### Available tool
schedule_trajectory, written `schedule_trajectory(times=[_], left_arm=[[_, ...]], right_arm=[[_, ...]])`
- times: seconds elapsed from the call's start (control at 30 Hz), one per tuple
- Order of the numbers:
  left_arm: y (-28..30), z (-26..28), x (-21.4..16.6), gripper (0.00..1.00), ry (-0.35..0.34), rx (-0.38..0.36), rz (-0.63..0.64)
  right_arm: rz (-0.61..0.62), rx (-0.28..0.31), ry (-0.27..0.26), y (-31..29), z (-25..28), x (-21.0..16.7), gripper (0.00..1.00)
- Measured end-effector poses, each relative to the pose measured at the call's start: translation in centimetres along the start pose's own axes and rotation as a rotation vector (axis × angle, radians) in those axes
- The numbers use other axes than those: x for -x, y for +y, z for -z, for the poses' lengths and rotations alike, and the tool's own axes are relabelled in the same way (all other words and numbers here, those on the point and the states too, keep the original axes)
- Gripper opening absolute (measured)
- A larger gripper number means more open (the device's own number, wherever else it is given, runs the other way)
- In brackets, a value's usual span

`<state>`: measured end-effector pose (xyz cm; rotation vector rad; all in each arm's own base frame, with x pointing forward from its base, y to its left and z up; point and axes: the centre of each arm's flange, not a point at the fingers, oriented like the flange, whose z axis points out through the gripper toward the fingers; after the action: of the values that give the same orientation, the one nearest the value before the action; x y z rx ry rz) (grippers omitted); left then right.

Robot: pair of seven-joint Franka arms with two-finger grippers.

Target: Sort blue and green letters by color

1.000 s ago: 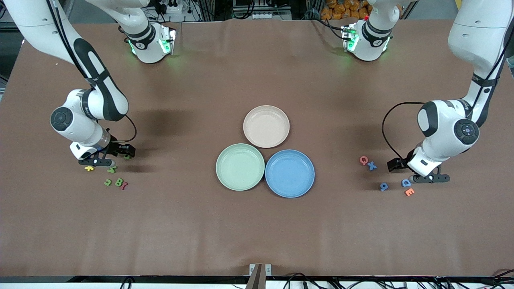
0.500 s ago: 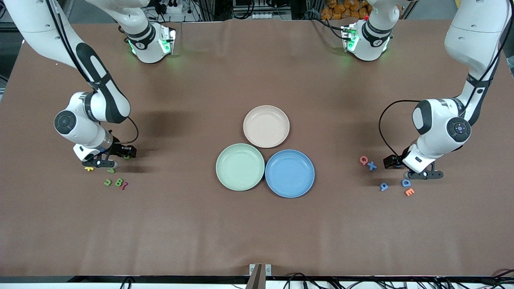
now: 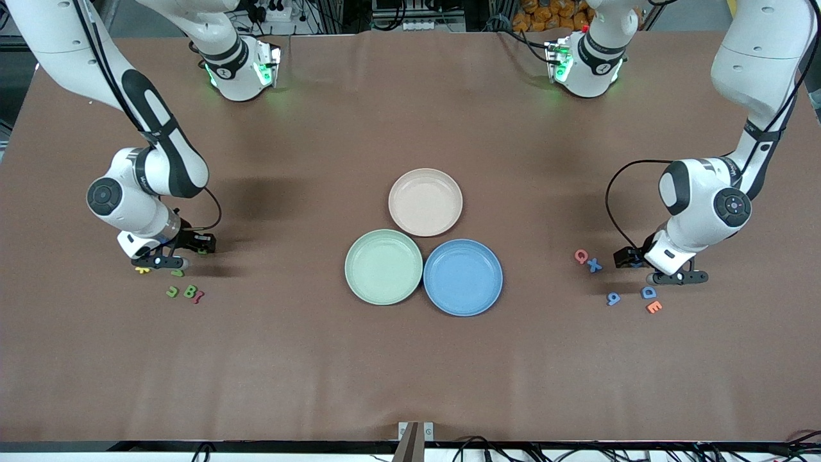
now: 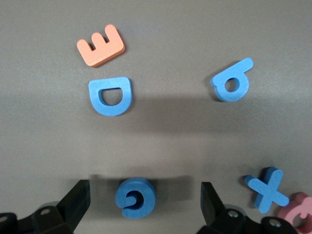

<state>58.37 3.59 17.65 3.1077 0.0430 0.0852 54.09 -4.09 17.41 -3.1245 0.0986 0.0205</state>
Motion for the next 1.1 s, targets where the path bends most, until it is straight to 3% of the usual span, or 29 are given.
schedule_trajectory(times=[0.2, 0.33, 0.6, 0.87, 1.1], left_arm=[[-0.3, -0.3, 0.4, 1.0, -0.009, 0.0, 0.005], [-0.3, -0.6, 0.7, 1.0, -0.014, 0.001, 0.006], [-0.3, -0.6, 0.8, 1.0, -0.012, 0.001, 0.005], [-0.5, -0.6, 0.8, 1.0, -0.003, 0.0, 0.01], [-0.6, -0.6, 0.8, 1.0, -0.002, 0.0, 0.012]], right_arm=[[0.003, 0.0, -0.001, -0.2, 0.0, 0.0, 0.42], [0.003, 0.0, 0.001, -0.2, 0.1, -0.1, 0.27], [0.006, -0.001, 0.003, -0.3, 0.4, -0.5, 0.27], [-0.053, -0.002, -0.058, -2.3, 4.1, -2.6, 0.27], [-0.115, -0.003, -0.038, -6.5, 7.5, -4.0, 0.27]])
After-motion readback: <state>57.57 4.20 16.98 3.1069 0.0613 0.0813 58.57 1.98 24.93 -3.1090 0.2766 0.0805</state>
